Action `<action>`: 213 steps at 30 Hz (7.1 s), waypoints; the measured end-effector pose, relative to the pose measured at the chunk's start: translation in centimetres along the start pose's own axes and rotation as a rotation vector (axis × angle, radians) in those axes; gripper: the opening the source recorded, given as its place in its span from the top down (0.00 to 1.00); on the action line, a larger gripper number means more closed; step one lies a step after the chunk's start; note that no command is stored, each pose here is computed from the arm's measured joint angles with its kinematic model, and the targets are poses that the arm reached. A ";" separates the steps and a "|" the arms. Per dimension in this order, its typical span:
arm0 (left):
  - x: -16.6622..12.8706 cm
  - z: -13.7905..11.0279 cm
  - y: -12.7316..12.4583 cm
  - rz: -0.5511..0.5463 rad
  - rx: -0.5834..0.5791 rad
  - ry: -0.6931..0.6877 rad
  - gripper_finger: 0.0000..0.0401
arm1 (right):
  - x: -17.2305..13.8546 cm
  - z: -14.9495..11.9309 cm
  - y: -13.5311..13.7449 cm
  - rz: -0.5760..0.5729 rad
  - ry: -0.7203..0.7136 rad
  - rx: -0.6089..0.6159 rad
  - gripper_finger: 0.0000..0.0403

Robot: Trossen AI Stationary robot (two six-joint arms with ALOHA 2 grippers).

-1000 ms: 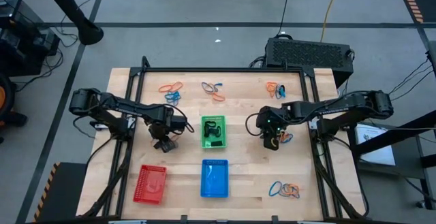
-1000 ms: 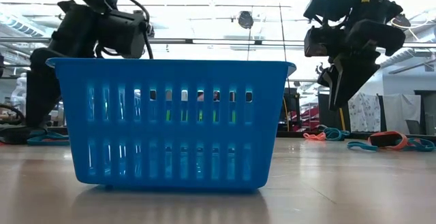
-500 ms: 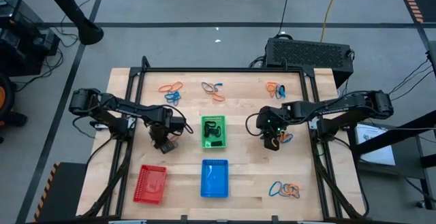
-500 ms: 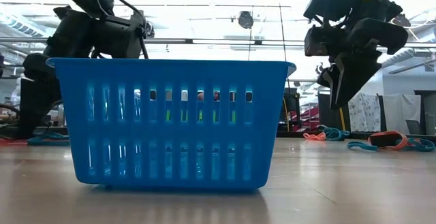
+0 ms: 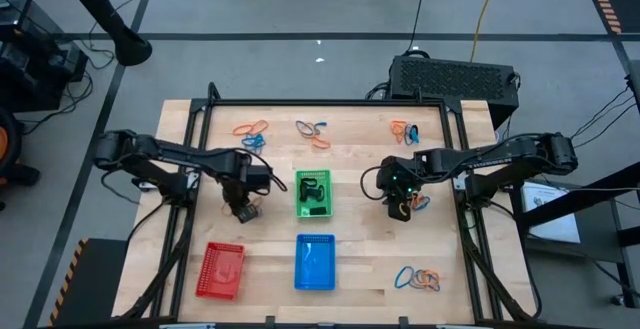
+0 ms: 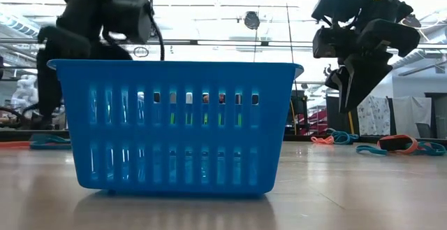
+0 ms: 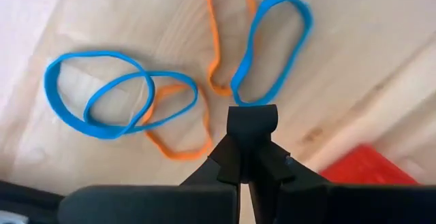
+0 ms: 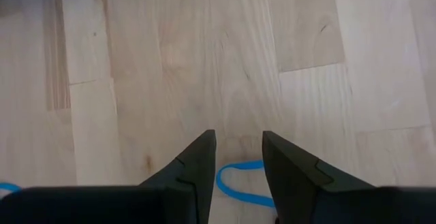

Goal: Sort rubber bands into baskets
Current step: Put the black rubberband into the green bin

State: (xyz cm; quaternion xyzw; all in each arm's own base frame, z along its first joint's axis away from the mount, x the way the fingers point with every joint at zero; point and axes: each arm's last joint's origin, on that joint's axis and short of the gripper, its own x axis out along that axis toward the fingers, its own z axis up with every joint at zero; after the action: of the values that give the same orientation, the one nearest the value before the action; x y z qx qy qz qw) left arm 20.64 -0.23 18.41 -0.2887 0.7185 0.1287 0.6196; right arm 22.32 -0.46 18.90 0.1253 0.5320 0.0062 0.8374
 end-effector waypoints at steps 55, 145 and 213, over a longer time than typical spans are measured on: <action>-3.1 12.9 -6.6 -0.117 0.421 -0.731 0.63 | -3.2 -3.2 -0.1 -0.084 0.161 0.267 0.72; -4.0 12.7 -6.0 -0.112 0.502 -0.743 0.59 | -0.7 -11.7 -1.8 0.056 -0.456 0.756 0.97; -9.0 18.4 -8.8 -0.872 0.466 -1.217 0.58 | -8.2 -0.7 1.6 0.401 -0.958 0.485 1.00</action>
State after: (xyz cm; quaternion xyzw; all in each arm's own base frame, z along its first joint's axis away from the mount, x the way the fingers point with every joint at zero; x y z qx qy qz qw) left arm 41.30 5.05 24.96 -0.2862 0.0828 -0.1446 0.9436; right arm 18.36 0.04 26.27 0.4011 0.0452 -0.0148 0.9148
